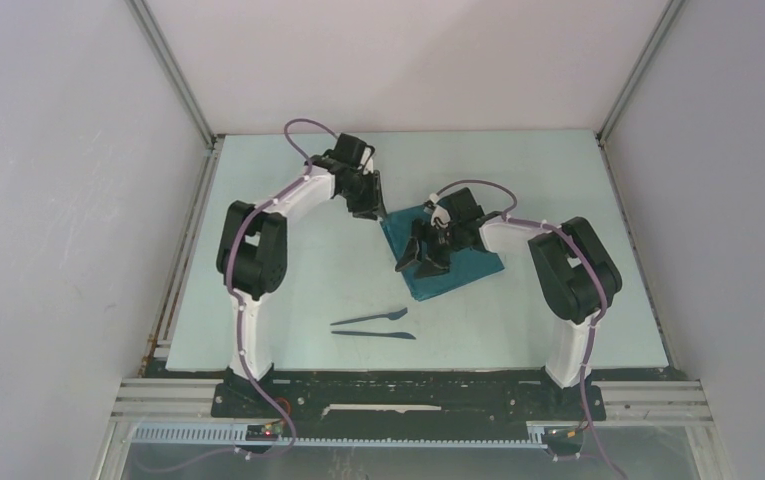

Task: Fold the napkin into a case and place the utensils inside
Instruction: Smooth out the square-folded napkin at the center of the board.

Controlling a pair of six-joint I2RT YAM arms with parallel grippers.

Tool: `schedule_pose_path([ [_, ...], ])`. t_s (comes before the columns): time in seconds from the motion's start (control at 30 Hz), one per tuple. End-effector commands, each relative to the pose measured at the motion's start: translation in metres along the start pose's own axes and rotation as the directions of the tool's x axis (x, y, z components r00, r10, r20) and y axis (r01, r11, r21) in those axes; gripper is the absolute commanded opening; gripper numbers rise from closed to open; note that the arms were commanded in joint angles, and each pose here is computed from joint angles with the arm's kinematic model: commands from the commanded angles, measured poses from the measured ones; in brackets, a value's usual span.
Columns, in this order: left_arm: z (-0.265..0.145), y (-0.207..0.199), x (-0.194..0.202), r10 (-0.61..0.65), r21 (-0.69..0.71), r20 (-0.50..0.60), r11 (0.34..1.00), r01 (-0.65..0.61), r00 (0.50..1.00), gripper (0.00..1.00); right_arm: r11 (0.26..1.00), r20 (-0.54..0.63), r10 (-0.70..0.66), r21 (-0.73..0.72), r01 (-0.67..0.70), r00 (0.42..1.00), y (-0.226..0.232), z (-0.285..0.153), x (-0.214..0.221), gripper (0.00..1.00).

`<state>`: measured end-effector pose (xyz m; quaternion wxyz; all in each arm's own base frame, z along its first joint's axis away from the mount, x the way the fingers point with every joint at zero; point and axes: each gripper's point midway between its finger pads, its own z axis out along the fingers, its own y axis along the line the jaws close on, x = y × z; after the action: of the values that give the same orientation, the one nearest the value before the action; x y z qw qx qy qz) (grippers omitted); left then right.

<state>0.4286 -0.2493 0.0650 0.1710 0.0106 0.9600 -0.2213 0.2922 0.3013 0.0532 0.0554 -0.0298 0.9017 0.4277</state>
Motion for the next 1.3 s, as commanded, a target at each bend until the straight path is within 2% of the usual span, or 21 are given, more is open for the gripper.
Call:
schedule_pose_path([
  [0.0,-0.044,-0.042,-0.031,-0.017,0.157,0.154,0.988,-0.007,0.988,0.34,0.998,0.053,-0.020,-0.063,0.023,0.998,0.022,-0.014,-0.020,0.74],
  [0.07,-0.041,-0.058,-0.036,-0.050,0.244,0.165,0.970,0.008,0.985,0.31,0.996,0.049,-0.008,-0.093,0.013,0.999,0.026,-0.014,-0.022,0.74],
  [0.2,-0.018,-0.077,-0.039,-0.116,0.368,0.098,0.927,0.073,0.988,0.25,0.991,0.029,0.003,-0.134,0.001,1.000,0.031,-0.009,-0.021,0.75],
  [0.33,0.013,-0.058,-0.037,-0.145,0.321,0.071,0.940,0.115,0.987,0.20,0.990,0.005,0.006,-0.139,-0.005,1.000,0.031,-0.004,-0.015,0.75],
  [0.5,0.040,-0.014,-0.021,-0.177,0.201,0.043,0.966,0.165,0.983,0.17,0.991,-0.006,0.014,-0.134,-0.015,1.000,0.024,-0.002,-0.005,0.75],
  [0.6,0.046,0.006,-0.013,-0.187,0.149,0.033,0.972,0.180,0.982,0.16,0.992,-0.026,0.025,-0.124,-0.028,0.999,0.014,0.000,0.004,0.75],
  [0.87,0.051,0.022,-0.001,-0.184,0.097,0.016,0.979,0.181,0.983,0.16,0.997,-0.042,0.054,-0.047,-0.056,0.998,-0.008,0.002,0.021,0.75],
  [0.97,0.048,0.027,0.002,-0.169,0.072,0.016,0.983,0.167,0.985,0.17,0.998,-0.035,0.047,-0.033,-0.048,0.998,-0.007,-0.002,0.021,0.75],
  [1.1,0.031,0.010,-0.009,-0.139,0.123,0.036,0.983,0.133,0.990,0.23,0.998,0.001,0.012,-0.060,-0.012,1.000,0.010,-0.014,0.014,0.76],
  [1.27,0.005,-0.005,-0.030,-0.092,0.135,0.081,0.988,0.080,0.993,0.33,1.000,0.083,-0.003,0.026,0.001,0.997,0.001,-0.046,-0.007,0.76],
])
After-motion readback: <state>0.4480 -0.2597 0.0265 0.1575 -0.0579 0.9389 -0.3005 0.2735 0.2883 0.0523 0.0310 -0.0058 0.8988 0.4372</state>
